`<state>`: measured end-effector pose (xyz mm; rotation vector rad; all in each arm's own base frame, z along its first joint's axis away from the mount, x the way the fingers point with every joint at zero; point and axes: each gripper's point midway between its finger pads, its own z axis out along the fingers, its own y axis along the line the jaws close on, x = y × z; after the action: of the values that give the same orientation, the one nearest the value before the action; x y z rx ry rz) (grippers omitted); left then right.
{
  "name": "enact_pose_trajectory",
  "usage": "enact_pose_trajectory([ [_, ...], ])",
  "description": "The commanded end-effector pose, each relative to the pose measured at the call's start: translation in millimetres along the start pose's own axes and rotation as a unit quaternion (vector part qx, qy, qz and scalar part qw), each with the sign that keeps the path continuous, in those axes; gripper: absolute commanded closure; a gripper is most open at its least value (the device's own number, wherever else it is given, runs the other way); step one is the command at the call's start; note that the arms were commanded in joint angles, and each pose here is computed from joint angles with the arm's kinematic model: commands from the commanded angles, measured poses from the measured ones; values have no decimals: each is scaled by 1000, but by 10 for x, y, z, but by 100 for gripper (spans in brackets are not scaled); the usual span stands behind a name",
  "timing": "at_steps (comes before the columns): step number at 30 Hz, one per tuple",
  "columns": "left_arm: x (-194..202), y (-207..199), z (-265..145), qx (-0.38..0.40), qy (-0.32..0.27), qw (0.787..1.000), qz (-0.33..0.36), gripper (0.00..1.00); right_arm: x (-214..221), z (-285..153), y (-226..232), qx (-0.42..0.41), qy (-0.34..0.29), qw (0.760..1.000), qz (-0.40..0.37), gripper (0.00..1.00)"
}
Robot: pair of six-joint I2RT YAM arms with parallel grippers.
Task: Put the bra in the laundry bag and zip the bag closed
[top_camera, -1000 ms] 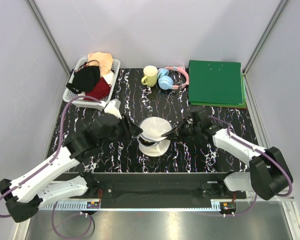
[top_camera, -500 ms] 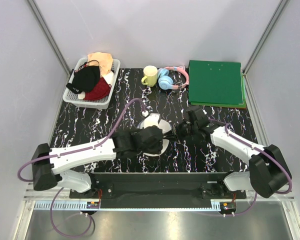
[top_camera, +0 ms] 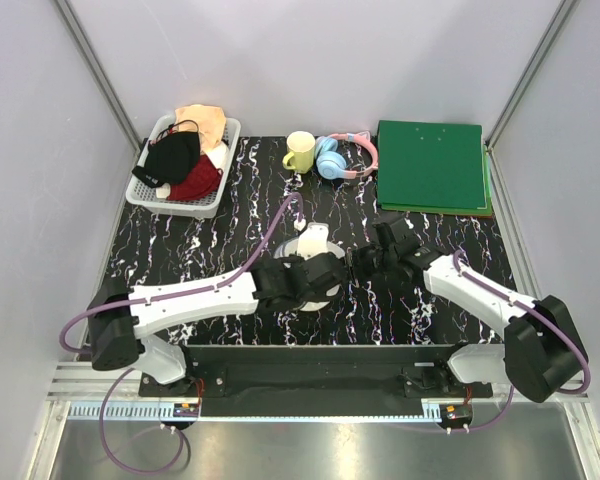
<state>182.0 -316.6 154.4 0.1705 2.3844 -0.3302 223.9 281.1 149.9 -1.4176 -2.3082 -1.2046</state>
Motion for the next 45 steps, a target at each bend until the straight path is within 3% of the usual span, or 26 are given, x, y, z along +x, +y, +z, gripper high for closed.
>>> enact_pose_trajectory([
  [1,-265,-49,-57,-21,-38,999,-25,74,120,-107,187,-26,3,999,19,100],
  [3,-222,-89,-70,-17,-30,999,-21,71,128,-99,195,-24,4,999,23,100],
  [5,-181,-25,-57,-32,-28,999,-29,61,138,-94,224,-24,6,999,26,100],
  [9,-206,74,-27,-56,-45,996,-43,56,175,-105,283,-28,10,999,27,100],
  [21,-459,67,87,-89,-89,991,-37,64,225,-122,287,-27,13,999,24,100],
  [24,-511,100,126,-98,-91,990,-34,72,222,-113,279,-25,12,999,22,100],
  [26,-545,149,120,-101,-92,990,-37,88,216,-116,273,-25,9,999,18,100],
  [29,-505,263,124,-105,-77,991,-37,100,196,-120,230,-22,3,1000,0,100],
  [35,-236,538,-49,-73,-26,997,-26,100,-30,-94,29,-8,-31,997,-70,100],
  [38,-166,538,-209,-6,-9,999,-43,100,-202,-124,-17,-5,-47,991,-124,100],
  [45,50,647,-292,71,6,996,-58,100,-494,-152,169,10,-53,946,-319,100],
])
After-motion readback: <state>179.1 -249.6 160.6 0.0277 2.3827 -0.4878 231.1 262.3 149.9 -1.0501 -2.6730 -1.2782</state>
